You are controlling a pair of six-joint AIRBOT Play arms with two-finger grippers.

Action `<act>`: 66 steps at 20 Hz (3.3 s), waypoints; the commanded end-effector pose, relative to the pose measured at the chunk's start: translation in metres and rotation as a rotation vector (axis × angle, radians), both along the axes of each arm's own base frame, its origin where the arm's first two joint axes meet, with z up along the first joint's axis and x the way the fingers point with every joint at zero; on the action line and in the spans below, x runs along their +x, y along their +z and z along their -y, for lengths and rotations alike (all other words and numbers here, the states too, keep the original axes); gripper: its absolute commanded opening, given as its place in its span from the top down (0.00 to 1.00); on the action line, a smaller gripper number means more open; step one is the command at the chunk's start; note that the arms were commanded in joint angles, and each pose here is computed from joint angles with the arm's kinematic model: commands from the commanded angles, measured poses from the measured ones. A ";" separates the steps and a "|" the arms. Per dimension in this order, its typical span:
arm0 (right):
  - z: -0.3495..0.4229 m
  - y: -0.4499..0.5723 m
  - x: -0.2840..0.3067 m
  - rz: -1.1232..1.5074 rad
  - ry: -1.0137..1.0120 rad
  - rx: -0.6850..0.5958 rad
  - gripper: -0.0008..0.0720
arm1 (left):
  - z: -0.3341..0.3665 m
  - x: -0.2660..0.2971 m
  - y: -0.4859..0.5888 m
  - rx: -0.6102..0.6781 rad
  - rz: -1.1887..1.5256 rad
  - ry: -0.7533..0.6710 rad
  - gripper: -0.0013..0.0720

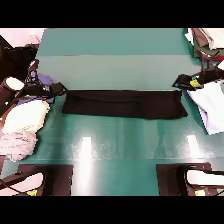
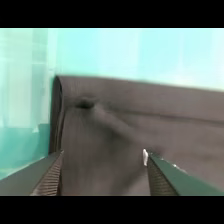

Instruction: Fold the shirts.

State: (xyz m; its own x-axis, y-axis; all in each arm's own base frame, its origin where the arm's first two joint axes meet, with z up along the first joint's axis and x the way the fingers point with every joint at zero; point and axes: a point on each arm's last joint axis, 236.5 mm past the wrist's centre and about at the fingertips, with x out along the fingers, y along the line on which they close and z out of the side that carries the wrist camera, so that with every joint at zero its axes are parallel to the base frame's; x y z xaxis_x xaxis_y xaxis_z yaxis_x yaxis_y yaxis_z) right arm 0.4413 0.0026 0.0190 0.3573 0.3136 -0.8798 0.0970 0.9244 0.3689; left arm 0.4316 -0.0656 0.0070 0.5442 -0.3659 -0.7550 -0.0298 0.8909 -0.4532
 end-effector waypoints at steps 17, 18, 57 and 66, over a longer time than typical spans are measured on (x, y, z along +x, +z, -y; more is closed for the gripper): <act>0.069 -0.067 -0.081 -0.179 0.002 0.273 0.12 | 0.099 -0.063 0.004 -0.031 -0.180 -0.385 0.95; 0.066 -0.069 -0.080 -0.181 0.013 0.296 0.12 | 0.105 -0.063 0.005 -0.029 -0.171 -0.395 0.95; -0.237 0.193 -0.043 0.236 0.678 0.350 0.96 | 0.322 0.004 -0.052 -0.159 -0.155 -0.579 0.95; -0.316 0.155 -0.039 0.181 0.804 0.383 0.96 | 0.185 0.032 0.036 0.100 -0.084 -0.562 0.95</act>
